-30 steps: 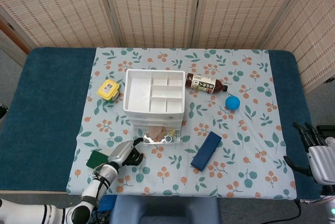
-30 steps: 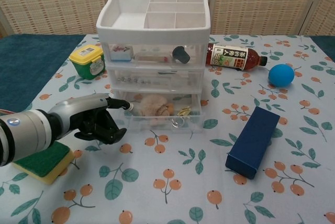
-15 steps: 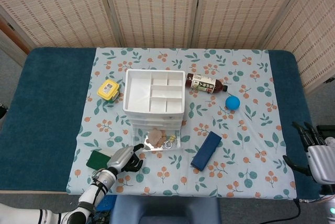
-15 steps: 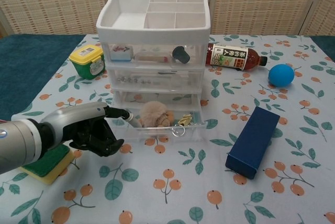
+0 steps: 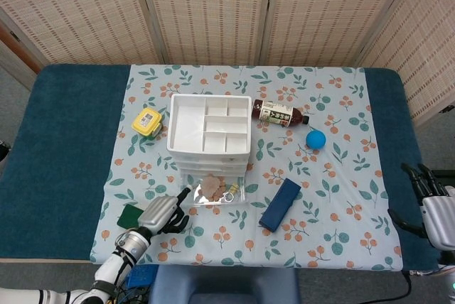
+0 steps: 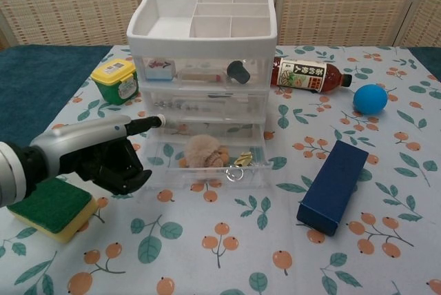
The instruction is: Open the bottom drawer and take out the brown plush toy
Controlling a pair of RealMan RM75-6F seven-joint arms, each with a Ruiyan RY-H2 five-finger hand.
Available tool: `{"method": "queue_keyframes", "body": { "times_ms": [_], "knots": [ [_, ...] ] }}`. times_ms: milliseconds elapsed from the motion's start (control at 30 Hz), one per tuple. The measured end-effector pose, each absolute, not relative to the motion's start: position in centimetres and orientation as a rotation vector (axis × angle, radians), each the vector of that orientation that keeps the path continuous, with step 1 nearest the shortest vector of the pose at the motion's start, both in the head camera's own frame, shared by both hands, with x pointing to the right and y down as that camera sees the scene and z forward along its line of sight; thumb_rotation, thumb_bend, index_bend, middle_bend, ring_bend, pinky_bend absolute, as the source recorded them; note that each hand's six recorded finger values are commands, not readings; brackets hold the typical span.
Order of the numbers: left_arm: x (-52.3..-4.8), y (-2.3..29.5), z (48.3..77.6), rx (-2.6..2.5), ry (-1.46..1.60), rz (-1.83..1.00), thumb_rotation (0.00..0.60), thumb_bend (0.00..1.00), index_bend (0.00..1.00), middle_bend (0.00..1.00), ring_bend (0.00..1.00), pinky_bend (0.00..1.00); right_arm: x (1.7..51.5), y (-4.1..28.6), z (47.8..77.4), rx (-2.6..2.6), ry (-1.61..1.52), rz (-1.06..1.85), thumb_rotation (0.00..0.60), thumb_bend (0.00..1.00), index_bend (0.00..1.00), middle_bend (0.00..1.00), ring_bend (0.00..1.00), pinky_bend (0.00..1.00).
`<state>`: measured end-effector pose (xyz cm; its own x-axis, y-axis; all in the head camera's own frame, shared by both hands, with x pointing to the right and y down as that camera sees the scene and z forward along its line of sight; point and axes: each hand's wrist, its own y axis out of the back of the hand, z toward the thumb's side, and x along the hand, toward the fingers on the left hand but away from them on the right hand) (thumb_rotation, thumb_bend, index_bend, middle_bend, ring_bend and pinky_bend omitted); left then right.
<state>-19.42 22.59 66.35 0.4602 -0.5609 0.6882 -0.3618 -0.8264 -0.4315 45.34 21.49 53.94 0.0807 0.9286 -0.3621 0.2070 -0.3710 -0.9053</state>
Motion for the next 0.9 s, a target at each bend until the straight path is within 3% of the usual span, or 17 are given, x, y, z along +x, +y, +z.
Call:
{"method": "queue_keyframes", "body": {
  "times_ms": [133, 400, 900],
  "knots": [
    [-19.6, 21.7, 65.2, -2.409, 0.740, -1.190, 0.600, 0.47, 0.24, 0.91, 1.00, 1.00, 45.4, 21.4, 53.1, -1.654, -1.140, 1.328, 0.600, 0.26, 0.01, 0.13, 0.07, 0.15],
    [-20.2, 19.1, 64.1, -2.161, 0.626, -0.968, 0.600, 0.19, 0.32, 0.91, 1.00, 1.00, 45.0, 21.5, 52.4, -1.648, -1.139, 1.314, 0.600, 0.26, 0.01, 0.13, 0.07, 0.15],
    [-18.1, 16.1, 65.0, -1.893, 0.518, -0.835, 0.600, 0.16, 0.32, 0.94, 1.00, 1.00, 45.3, 21.9, 52.4, -1.644, -1.144, 1.326, 0.600, 0.26, 0.01, 0.13, 0.07, 0.15]
  ]
}}
